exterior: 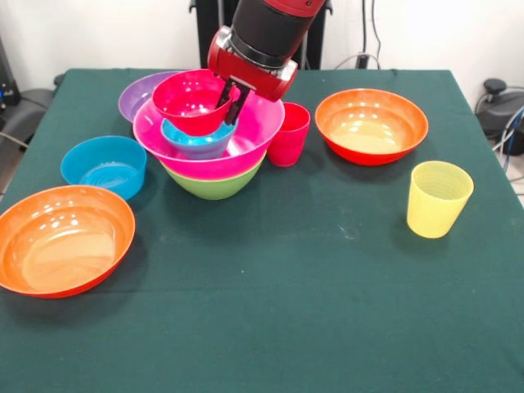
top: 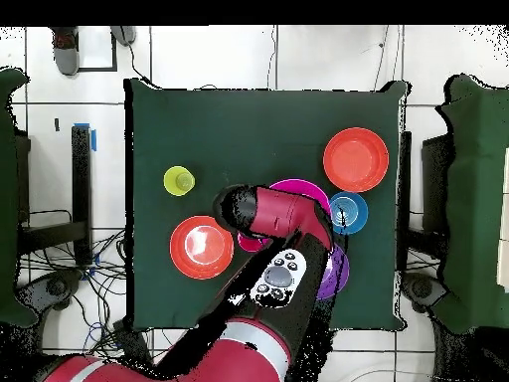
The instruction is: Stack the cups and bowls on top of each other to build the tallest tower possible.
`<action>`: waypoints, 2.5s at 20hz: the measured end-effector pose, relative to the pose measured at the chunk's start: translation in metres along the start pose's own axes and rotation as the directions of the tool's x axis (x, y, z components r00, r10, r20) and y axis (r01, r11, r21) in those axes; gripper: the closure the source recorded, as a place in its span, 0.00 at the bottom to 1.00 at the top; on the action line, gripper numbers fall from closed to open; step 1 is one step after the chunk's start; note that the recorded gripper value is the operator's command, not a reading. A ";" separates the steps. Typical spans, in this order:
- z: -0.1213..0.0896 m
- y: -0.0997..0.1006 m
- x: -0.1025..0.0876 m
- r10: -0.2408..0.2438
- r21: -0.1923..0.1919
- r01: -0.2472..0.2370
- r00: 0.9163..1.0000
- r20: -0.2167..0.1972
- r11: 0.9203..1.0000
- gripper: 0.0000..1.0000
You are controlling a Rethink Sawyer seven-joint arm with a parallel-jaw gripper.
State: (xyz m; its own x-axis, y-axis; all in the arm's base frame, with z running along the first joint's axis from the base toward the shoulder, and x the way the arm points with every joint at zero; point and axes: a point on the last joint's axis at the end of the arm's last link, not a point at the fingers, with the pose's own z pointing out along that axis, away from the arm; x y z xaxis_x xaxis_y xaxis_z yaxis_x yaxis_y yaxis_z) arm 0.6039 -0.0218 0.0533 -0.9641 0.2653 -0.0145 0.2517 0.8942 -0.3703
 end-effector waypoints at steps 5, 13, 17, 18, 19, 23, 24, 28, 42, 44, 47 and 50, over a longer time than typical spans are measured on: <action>0.000 0.000 0.000 0.003 -0.009 -0.003 1.000 -0.003 1.000 1.00; 0.004 -0.002 0.003 0.033 -0.067 -0.036 0.999 -0.035 0.997 1.00; 0.007 -0.004 0.008 0.042 -0.081 -0.046 0.998 -0.052 0.996 1.00; 0.008 -0.003 0.010 0.042 -0.084 -0.046 0.997 -0.057 0.995 1.00; 0.009 -0.002 0.012 0.041 -0.086 -0.046 0.997 -0.063 0.995 1.00; 0.011 0.005 0.018 0.033 -0.097 -0.040 0.997 -0.075 0.994 1.00; 0.012 0.007 0.019 0.030 -0.100 -0.038 0.996 -0.079 0.994 1.00; 0.011 0.010 0.022 0.026 -0.108 -0.035 0.996 -0.083 0.994 1.00; -0.023 0.002 -0.001 0.061 -0.158 -0.065 0.998 -0.026 0.985 1.00; -0.027 0.001 -0.003 0.065 -0.162 -0.067 0.998 -0.019 0.985 1.00; -0.030 0.000 -0.005 0.067 -0.165 -0.068 0.998 -0.014 0.984 1.00; -0.034 0.001 -0.007 0.069 -0.171 -0.069 0.998 -0.008 0.983 1.00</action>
State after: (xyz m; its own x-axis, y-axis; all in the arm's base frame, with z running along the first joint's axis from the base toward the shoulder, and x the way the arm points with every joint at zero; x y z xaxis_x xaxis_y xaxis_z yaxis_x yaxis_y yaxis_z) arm 0.6135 -0.0107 0.0849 -0.9438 0.3290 -0.0325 0.3286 0.9222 -0.2038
